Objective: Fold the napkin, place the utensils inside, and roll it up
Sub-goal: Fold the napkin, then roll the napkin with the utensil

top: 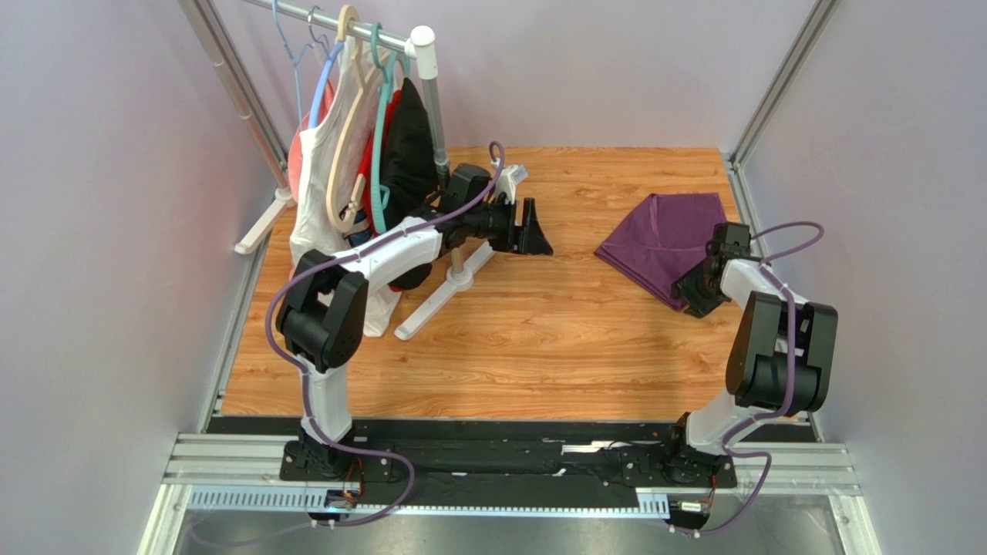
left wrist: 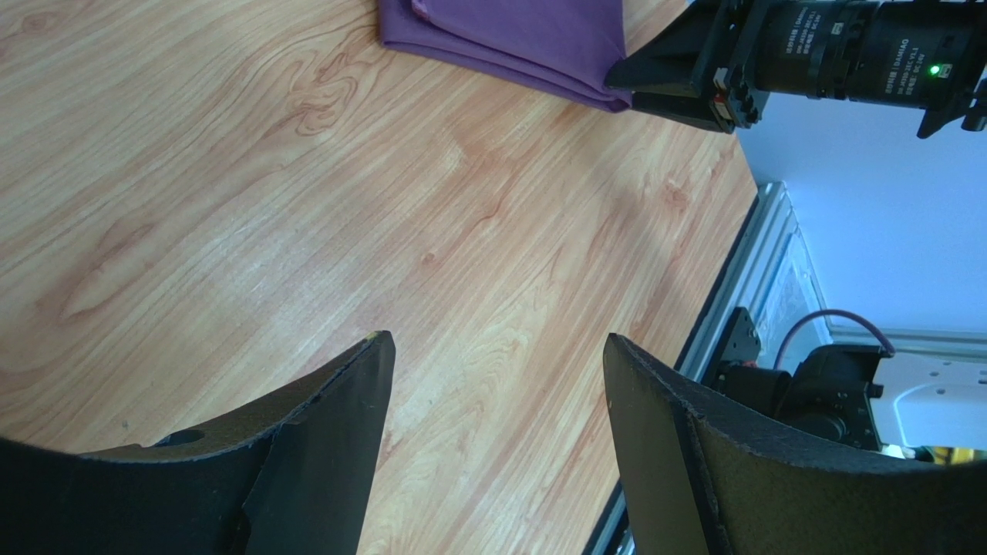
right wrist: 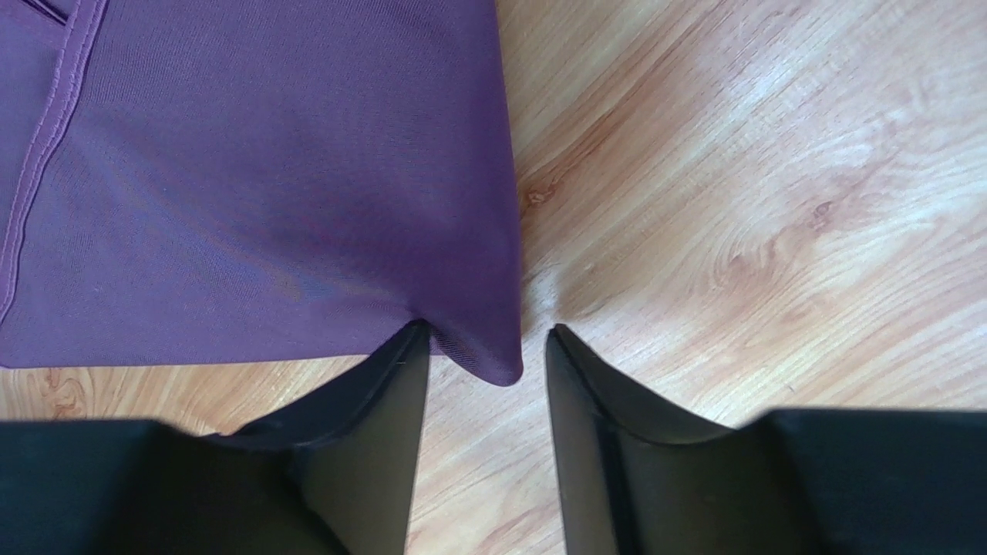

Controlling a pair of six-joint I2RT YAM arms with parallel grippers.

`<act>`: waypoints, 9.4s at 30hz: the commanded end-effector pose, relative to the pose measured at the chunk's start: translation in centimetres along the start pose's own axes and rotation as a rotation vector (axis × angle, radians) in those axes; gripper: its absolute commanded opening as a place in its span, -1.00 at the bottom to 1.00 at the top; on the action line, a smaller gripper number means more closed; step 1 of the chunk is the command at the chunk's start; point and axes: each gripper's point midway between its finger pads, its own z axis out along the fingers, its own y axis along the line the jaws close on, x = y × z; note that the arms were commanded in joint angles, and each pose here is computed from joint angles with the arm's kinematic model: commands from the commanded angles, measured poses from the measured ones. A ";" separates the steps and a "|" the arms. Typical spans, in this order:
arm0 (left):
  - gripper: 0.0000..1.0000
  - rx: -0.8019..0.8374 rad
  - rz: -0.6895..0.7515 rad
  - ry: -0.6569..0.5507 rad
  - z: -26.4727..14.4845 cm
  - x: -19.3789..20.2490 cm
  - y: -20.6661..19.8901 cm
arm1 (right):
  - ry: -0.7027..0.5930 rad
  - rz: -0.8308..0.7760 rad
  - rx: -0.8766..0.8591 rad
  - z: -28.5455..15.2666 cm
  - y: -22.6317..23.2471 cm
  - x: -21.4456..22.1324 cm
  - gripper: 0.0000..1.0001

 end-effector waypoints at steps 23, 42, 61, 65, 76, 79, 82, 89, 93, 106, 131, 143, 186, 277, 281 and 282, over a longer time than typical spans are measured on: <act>0.51 0.076 0.078 -0.064 -0.8 -2.4 -2.0 | 0.015 -0.050 -0.011 1.1 -0.9 1.8 -0.83; 0.51 0.057 0.079 -0.060 -0.9 -1.2 -1.3 | 0.236 -0.219 -0.047 -3.0 -0.7 11.3 -1.00; 0.52 -0.064 0.050 -0.098 -2.8 4.1 0.9 | 0.360 -0.505 -0.098 -5.9 -2.6 21.8 -1.00; 0.53 -0.094 0.057 -0.127 -3.9 5.6 1.0 | 0.347 -0.513 -0.116 -6.6 -2.9 23.1 -1.00; 0.52 -0.168 0.118 -0.174 -6.0 13.2 0.6 | 0.281 -0.544 -0.219 -8.3 -3.3 25.1 -0.72; 0.53 -0.206 0.109 -0.195 -6.3 14.0 1.7 | 0.245 -0.557 -0.304 -9.3 -2.1 24.9 -0.08; 0.53 -0.212 0.109 -0.206 -6.3 14.1 2.1 | 0.176 -0.543 -0.364 -10.6 -1.3 23.7 0.23; 0.55 -0.193 0.069 -0.253 -6.1 13.5 1.8 | 0.124 -0.510 -0.387 -12.0 -2.4 22.6 0.28; 0.55 -0.163 0.055 -0.251 -5.0 13.3 1.6 | 0.093 -0.502 -0.429 -12.6 -2.4 22.1 0.28; 0.54 -0.167 0.008 -0.229 -2.1 13.5 3.2 | 0.103 -0.538 -0.510 -12.7 -1.1 22.8 0.26; -0.34 -0.136 -0.057 -0.157 -0.8 15.7 3.7 | 0.035 -0.691 -0.630 -14.8 2.1 22.8 0.26; -0.62 -0.144 -0.058 -0.136 -1.1 16.1 3.9 | -0.158 -1.212 -0.530 -15.4 7.8 26.6 0.29; -0.61 -0.118 -0.073 -0.049 -0.9 15.0 4.5 | -0.157 -1.489 -0.338 -7.6 7.8 29.6 0.09; -0.04 0.188 0.308 -0.238 -5.1 18.2 0.3 | 0.947 -1.134 -0.937 -7.5 9.2 33.1 -0.92; -0.08 0.170 0.313 -0.226 -5.0 18.5 0.7 | 0.946 -1.130 -0.936 -7.5 9.3 33.0 -0.93; -0.09 0.169 0.312 -0.222 -5.0 18.5 0.7 | 0.945 -1.128 -0.938 -7.5 9.4 33.0 -0.93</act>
